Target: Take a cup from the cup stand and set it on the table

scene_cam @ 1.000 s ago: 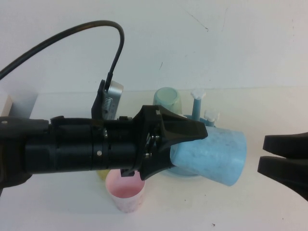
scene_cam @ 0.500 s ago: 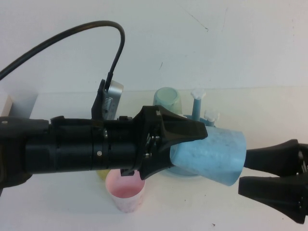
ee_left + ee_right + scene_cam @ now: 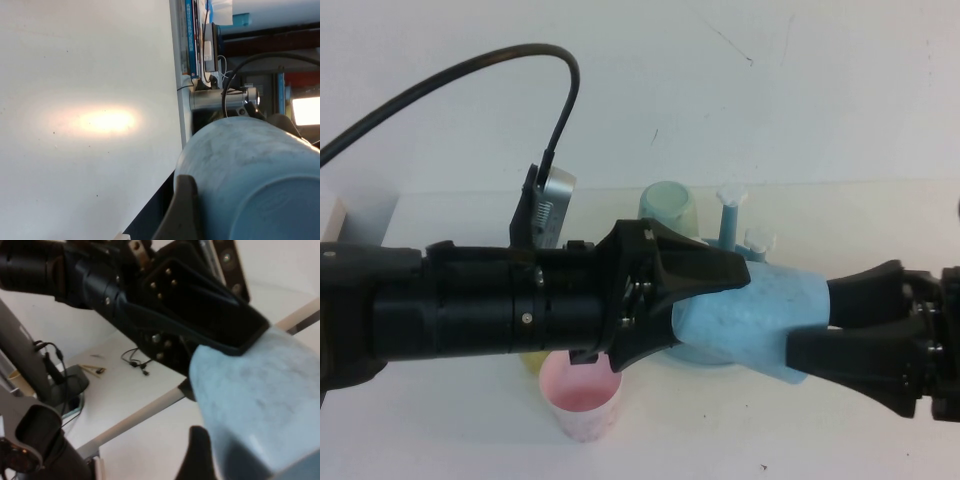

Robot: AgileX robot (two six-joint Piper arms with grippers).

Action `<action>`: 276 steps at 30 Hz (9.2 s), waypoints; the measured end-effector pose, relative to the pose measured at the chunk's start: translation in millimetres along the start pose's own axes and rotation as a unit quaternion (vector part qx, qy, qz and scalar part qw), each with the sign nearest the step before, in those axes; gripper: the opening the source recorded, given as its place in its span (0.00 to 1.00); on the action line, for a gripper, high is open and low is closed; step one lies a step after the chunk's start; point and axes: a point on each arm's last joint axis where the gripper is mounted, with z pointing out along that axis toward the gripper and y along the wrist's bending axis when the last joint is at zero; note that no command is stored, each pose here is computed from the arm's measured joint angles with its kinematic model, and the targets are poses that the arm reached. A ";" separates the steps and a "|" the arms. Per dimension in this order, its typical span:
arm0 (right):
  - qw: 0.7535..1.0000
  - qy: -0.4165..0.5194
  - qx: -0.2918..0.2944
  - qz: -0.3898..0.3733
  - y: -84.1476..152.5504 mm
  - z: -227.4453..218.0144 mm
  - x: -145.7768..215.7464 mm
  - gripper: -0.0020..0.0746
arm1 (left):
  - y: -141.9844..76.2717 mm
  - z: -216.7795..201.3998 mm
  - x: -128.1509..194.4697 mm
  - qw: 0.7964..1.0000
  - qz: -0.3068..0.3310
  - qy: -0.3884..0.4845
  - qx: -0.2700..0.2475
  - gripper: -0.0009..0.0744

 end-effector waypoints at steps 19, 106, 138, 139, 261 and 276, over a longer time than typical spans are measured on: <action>0.998 0.025 -0.058 -0.022 -1.2 35.5 -10.7 0.18 | 0.0 -0.1 -3.5 1.000 -0.003 -0.019 0.000 0.75; 0.740 0.577 0.334 0.090 -71.2 -19.4 -32.1 0.06 | 4.2 -104.6 -12.9 0.875 0.369 -0.173 -0.261 0.01; 0.716 0.615 0.316 0.096 -158.6 22.0 -14.3 0.32 | -13.6 -121.0 49.6 0.845 0.468 -0.104 -0.236 0.01; 0.720 0.609 0.319 0.094 -157.5 22.4 -18.8 0.32 | -13.6 -121.0 49.4 0.845 0.468 -0.104 -0.237 0.01; 0.776 0.033 0.627 -0.056 62.0 -131.9 149.7 0.02 | 87.6 -123.3 168.5 0.879 0.441 -0.071 -0.167 0.01; 0.776 0.033 0.627 -0.057 62.0 -131.9 149.7 0.02 | 87.6 -123.3 168.5 0.879 0.441 -0.071 -0.167 0.01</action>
